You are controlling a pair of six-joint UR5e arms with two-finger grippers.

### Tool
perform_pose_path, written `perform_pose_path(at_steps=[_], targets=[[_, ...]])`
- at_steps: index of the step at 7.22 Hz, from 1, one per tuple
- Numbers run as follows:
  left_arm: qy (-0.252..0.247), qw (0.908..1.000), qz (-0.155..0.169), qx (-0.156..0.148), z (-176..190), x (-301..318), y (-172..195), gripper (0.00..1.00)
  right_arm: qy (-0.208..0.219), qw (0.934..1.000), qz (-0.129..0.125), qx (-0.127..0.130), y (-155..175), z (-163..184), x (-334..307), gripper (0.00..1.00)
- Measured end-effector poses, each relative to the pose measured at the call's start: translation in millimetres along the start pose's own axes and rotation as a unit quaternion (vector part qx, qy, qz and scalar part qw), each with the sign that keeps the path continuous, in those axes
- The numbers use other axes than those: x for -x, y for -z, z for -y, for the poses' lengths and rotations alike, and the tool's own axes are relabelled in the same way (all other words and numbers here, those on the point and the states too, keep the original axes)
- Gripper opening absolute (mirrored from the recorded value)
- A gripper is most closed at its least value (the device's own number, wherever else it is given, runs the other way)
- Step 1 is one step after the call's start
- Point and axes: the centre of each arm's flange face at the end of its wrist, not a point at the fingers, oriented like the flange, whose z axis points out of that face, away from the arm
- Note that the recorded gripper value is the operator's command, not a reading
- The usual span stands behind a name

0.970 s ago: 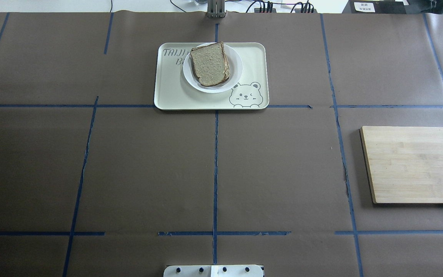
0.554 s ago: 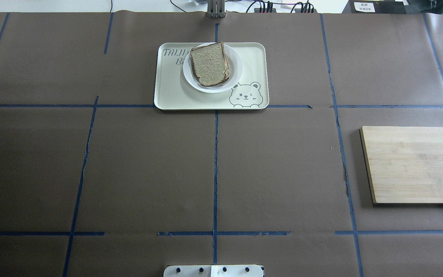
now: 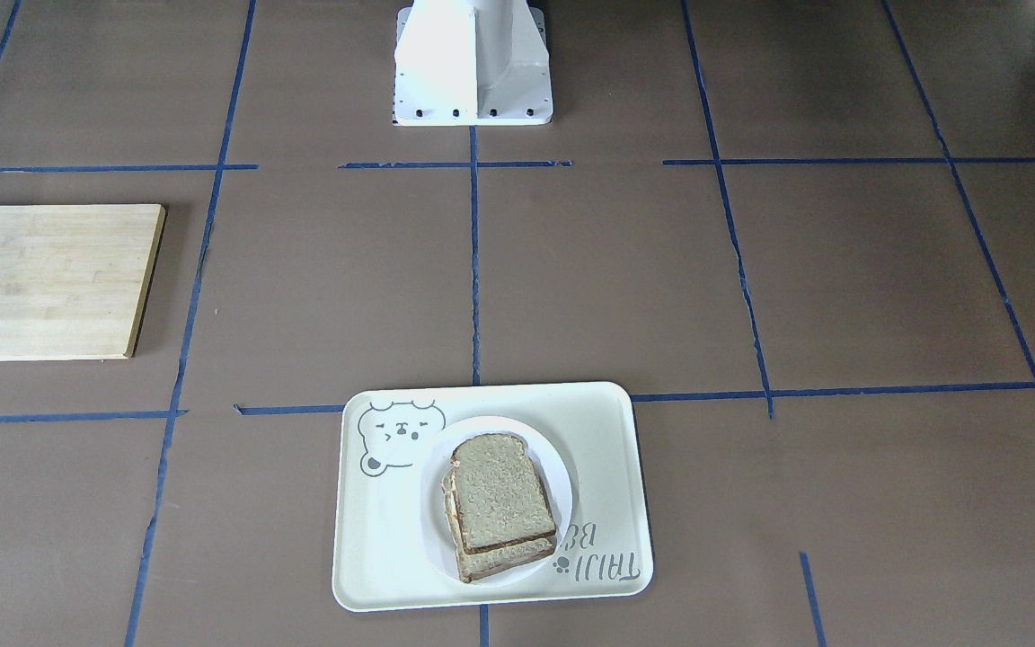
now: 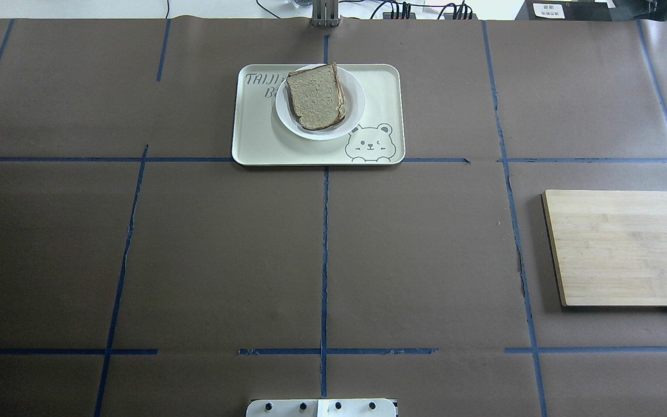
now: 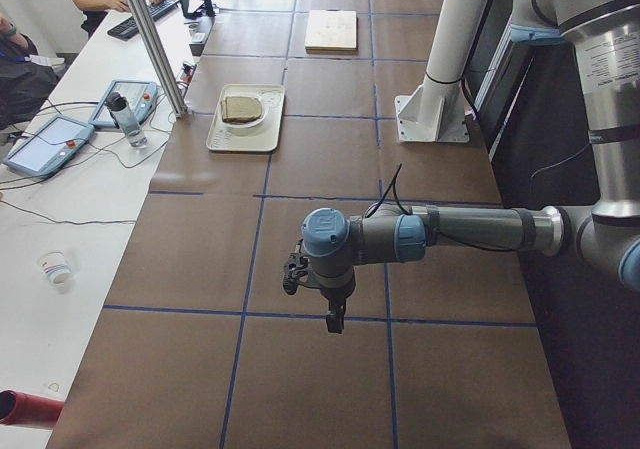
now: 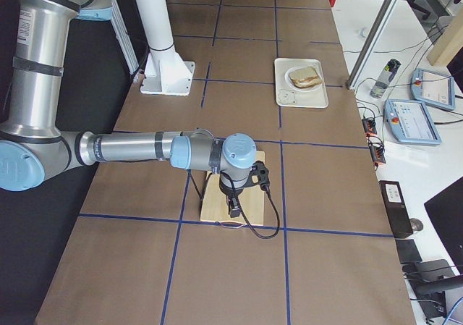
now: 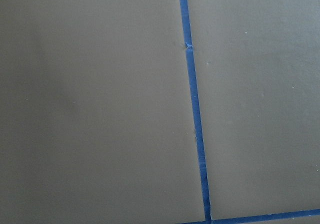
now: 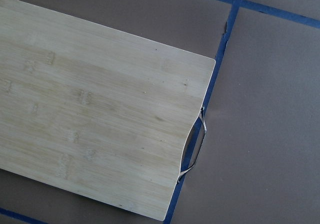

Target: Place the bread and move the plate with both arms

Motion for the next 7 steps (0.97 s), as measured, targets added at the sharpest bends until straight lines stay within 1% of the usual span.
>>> perform_pose_path(at_steps=[7], targets=[[-0.007, 0.9999, 0.001, -0.007, 3.6, -5.3, 6.3, 1.00, 0.000, 1.0000, 0.001, 0.000, -0.3, -1.1, 0.1, 1.00]])
